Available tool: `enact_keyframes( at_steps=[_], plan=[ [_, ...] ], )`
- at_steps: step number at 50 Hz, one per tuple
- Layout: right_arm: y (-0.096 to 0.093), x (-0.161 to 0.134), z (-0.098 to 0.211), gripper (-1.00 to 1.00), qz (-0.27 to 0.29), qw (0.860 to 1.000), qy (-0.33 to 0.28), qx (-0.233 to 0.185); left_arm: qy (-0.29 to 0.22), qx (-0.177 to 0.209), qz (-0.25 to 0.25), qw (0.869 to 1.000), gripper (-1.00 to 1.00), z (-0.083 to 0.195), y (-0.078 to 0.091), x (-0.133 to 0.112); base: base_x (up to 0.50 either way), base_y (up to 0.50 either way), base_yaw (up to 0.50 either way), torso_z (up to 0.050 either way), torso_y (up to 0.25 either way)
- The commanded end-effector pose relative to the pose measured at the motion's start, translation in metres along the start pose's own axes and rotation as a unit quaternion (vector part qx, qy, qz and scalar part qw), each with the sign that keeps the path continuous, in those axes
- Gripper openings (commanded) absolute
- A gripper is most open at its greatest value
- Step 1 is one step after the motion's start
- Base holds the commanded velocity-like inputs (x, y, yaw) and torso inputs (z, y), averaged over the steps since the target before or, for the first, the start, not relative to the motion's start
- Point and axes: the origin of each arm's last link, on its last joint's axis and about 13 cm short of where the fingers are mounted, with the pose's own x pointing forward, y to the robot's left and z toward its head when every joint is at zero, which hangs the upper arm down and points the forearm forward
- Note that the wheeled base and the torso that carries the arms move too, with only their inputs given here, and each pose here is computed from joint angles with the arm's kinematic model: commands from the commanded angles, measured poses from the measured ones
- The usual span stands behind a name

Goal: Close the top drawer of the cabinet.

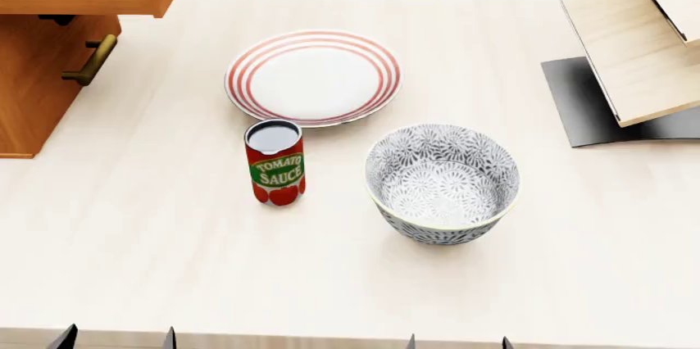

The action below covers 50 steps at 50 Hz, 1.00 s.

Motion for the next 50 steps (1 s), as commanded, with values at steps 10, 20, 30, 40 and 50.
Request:
enact_keyframes(
  at_steps=[10, 20, 30, 40, 50],
  plan=[
    [-0.004, 0.005, 0.016, 1.00, -0.022, 1.000, -0.008, 0.002, 0.001, 0.007, 0.003, 1.000, 1.00, 0.015, 0.001, 0.011, 0.00, 0.00, 0.00, 0.000, 0.000],
    [-0.011, -0.004, 0.072, 1.00, -0.037, 0.995, -0.088, -0.013, -0.041, 0.015, -0.023, 0.999, 1.00, 0.053, -0.007, 0.008, 0.00, 0.00, 0.00, 0.000, 0.000],
    [-0.011, -0.018, 0.102, 1.00, -0.040, 0.989, -0.137, -0.023, -0.111, 0.004, -0.003, 0.994, 1.00, 0.092, -0.007, -0.002, 0.00, 0.00, 0.00, 0.000, 0.000],
    [-0.012, -0.026, 0.117, 1.00, -0.066, 0.983, -0.167, -0.032, -0.133, 0.011, -0.016, 0.991, 1.00, 0.111, -0.021, 0.001, 0.00, 0.00, 0.00, 0.000, 0.000],
    [-0.008, -0.027, 0.114, 1.00, -0.038, 0.984, -0.172, -0.039, -0.144, 0.037, -0.009, 0.989, 1.00, 0.103, -0.025, 0.004, 0.32, 0.00, 0.00, 0.000, 0.000]
  ],
)
